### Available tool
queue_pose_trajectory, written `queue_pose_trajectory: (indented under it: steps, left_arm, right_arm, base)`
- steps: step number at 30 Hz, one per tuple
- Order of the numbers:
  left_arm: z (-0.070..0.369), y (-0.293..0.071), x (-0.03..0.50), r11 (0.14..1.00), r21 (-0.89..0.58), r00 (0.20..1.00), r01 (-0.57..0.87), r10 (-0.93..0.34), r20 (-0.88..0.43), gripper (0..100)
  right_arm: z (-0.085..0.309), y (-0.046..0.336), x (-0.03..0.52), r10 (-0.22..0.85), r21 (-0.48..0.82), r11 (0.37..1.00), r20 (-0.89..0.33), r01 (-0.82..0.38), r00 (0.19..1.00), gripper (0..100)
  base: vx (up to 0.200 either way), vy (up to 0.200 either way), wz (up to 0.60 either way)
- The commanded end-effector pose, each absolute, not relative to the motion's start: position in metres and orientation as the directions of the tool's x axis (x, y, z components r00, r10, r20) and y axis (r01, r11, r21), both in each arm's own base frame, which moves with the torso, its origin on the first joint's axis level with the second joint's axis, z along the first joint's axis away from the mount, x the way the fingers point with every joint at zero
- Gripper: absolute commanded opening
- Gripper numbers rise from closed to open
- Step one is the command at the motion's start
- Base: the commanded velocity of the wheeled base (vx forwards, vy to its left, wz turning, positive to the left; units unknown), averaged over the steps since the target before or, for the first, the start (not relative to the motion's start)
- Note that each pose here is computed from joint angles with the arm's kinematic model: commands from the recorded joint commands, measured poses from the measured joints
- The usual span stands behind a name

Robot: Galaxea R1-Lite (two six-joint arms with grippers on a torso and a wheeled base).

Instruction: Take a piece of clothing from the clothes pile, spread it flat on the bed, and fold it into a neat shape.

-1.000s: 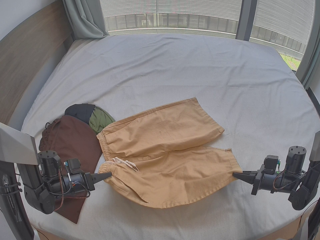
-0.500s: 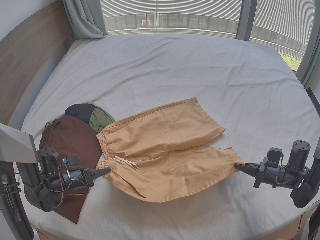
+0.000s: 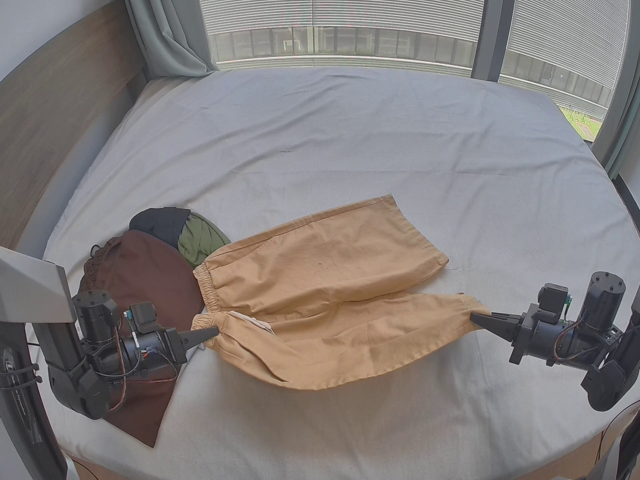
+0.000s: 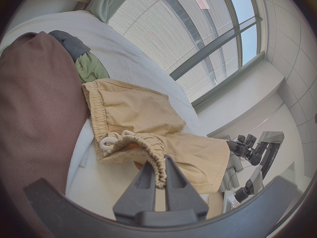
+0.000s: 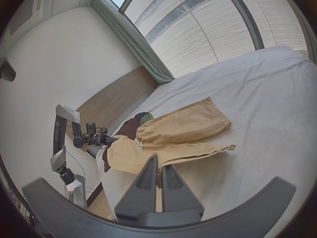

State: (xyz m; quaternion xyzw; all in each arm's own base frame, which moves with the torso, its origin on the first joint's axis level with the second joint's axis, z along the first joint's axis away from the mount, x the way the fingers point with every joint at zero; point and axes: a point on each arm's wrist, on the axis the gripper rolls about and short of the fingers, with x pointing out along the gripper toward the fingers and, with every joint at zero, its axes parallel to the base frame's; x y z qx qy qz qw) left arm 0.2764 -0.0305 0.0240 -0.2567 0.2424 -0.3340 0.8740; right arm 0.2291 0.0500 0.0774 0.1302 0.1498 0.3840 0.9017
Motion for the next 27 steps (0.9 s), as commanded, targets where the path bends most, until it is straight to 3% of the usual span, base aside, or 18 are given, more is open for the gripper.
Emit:
queue_pose_trajectory:
  steps: [1, 27]
  left_arm:
    - [0.026, -0.03, 0.279, 0.645, -0.607, 0.666, 0.464, -0.706, -0.242, 0]
    - [0.032, -0.027, 0.287, 0.664, -0.6, 0.706, 0.447, -0.674, -0.219, 0]
  right_arm:
    - [0.082, 0.051, 0.233, 0.733, 0.343, 0.668, -0.147, -0.66, 0.665, 0]
    - [0.106, 0.072, 0.269, 0.703, 0.333, 0.677, -0.025, -0.657, 0.711, 0]
  base:
    - [0.0, 0.0, 0.0]
    - [0.0, 0.0, 0.0]
